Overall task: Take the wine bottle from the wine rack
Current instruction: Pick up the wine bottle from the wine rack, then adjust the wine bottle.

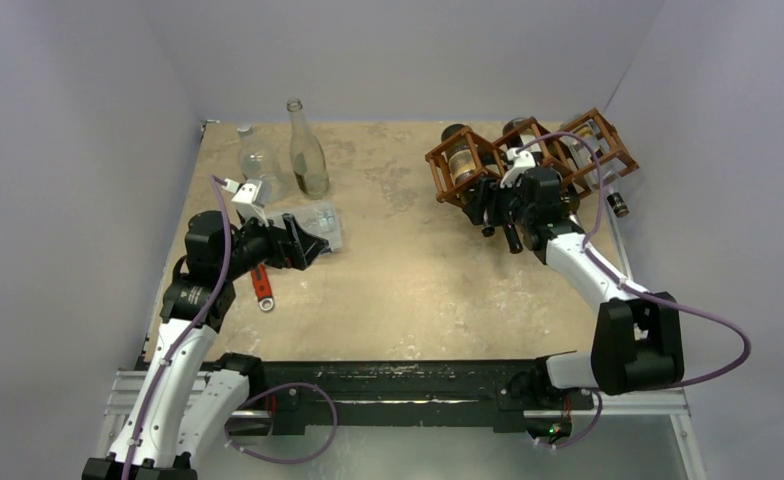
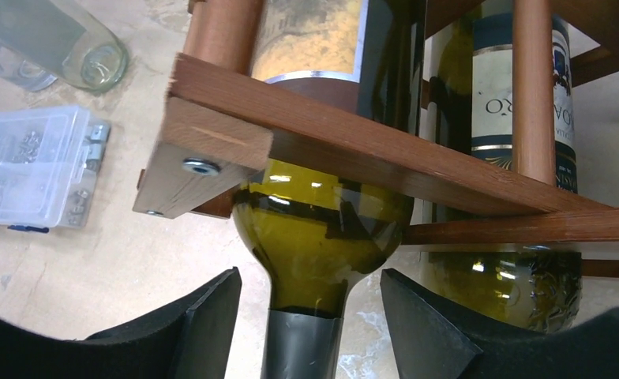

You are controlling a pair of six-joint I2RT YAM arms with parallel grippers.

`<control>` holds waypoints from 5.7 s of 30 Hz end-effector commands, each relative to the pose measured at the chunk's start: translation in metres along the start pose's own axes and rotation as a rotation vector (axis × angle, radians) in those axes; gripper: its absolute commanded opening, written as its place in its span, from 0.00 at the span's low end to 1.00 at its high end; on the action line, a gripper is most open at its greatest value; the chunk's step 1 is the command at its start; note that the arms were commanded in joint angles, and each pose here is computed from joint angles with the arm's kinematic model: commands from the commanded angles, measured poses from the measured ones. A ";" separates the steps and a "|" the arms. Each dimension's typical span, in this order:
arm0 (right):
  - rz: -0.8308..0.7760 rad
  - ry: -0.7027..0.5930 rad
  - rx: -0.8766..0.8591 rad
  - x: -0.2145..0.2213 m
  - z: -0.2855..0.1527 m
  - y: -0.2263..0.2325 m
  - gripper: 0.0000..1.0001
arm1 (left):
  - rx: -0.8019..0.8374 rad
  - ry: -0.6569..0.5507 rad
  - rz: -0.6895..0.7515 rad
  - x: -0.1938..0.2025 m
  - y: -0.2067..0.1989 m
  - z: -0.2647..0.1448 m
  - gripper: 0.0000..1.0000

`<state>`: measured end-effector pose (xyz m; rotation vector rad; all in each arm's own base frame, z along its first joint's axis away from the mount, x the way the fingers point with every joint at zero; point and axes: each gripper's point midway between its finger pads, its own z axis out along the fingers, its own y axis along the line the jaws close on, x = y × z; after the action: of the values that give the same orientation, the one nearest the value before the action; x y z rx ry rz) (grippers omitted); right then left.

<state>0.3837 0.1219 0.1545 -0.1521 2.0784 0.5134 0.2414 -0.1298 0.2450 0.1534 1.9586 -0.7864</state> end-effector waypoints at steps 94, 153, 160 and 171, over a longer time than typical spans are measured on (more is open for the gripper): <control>0.018 -0.041 -0.141 -0.001 -0.123 0.042 0.00 | -0.015 -0.041 0.060 -0.012 0.001 -0.003 1.00; 0.061 0.106 -0.132 0.028 -0.197 0.063 0.00 | -0.012 -0.033 0.067 -0.010 0.001 -0.001 1.00; 0.095 0.145 -0.156 0.036 -0.194 0.066 0.00 | -0.011 -0.031 0.066 -0.009 0.002 -0.001 1.00; 0.090 0.198 -0.209 0.045 -0.187 0.069 0.00 | 0.005 -0.028 0.066 -0.009 -0.001 0.000 1.00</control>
<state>0.1744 0.0992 0.1864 -0.1011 2.4022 0.7480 0.2445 -0.1253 0.2428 0.1603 1.9577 -0.7432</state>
